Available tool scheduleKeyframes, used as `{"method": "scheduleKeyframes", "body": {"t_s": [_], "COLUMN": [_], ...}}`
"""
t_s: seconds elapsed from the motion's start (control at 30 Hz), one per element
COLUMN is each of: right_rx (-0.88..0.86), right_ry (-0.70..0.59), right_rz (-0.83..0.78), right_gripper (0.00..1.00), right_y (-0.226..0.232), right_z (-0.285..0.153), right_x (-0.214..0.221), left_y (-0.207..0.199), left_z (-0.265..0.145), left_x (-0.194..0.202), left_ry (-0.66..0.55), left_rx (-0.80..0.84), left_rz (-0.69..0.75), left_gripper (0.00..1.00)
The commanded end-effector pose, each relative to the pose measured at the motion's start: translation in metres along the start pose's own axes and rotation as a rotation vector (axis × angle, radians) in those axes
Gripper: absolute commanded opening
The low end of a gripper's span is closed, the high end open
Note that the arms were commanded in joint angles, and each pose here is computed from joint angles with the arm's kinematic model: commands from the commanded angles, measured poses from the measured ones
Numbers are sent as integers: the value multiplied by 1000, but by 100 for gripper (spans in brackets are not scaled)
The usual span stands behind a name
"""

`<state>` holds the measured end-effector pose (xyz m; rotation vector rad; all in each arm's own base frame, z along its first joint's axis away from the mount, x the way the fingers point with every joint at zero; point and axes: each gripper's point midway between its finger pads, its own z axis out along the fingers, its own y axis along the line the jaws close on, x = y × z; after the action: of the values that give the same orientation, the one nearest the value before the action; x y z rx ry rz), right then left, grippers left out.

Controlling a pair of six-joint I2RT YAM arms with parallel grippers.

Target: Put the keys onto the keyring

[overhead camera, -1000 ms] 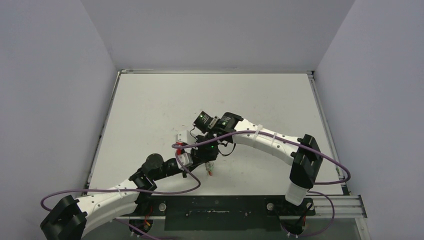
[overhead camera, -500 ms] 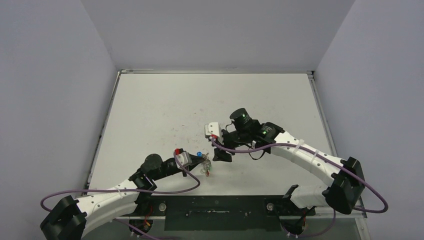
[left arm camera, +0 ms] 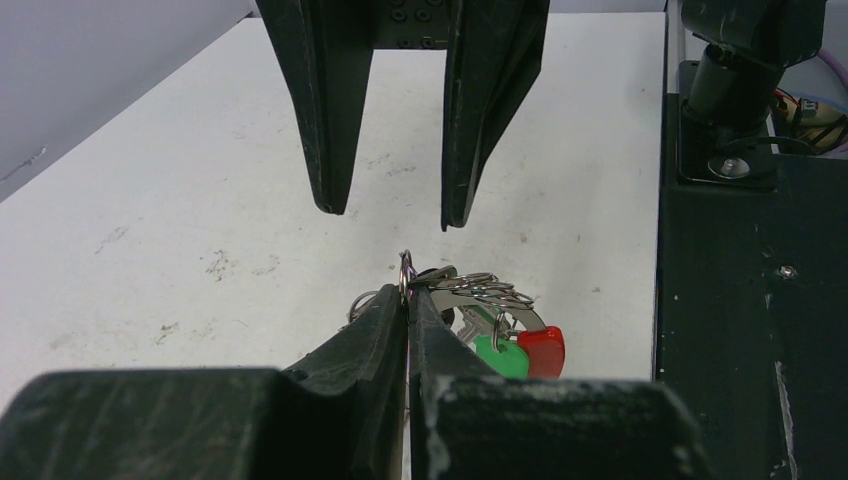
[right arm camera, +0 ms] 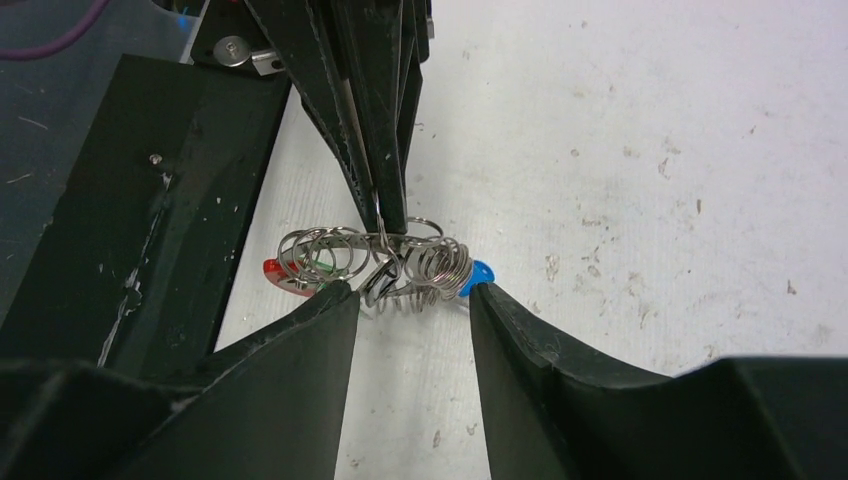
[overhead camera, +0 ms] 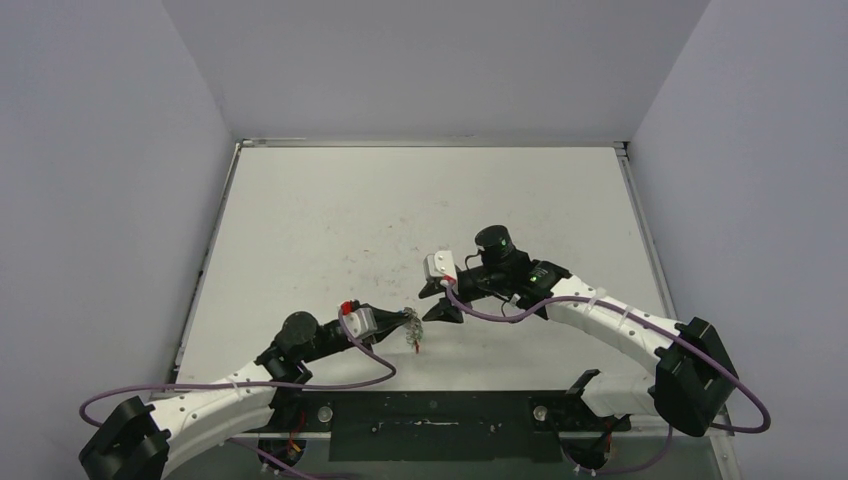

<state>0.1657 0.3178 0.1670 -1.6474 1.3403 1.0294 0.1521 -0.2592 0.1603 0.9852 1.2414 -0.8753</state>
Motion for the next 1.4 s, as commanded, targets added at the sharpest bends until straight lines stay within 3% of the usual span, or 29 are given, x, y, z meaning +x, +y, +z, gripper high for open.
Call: {"method": "scheduleKeyframes", "body": {"t_s": [0.0,0.4,0.8,1.27,1.37], "right_rx": [-12,-55,-88,-130,-147], "right_ry": [-133,-151,-137,-141,-148], "right_rz": [-102,-66,-38,-39,-41], "right_gripper": [44,40,30,30,24], "right_y": [-5,-3,-2,5,8], "right_z": [0,10,20,26,27], "right_x": [-35,-28,-18,-17,-18], "left_y": [-1,-1,0,1,0], "left_z": [2,3,5,6,7], "left_x": [-29,-30,-30,-31,-32], "left_ry": [-106,-108,-107,-107,-109], "left_rx": [16,18,17,17,19], "left_rz": [42,41,39,38,39], "left_gripper": [0,0,0,0,0]}}
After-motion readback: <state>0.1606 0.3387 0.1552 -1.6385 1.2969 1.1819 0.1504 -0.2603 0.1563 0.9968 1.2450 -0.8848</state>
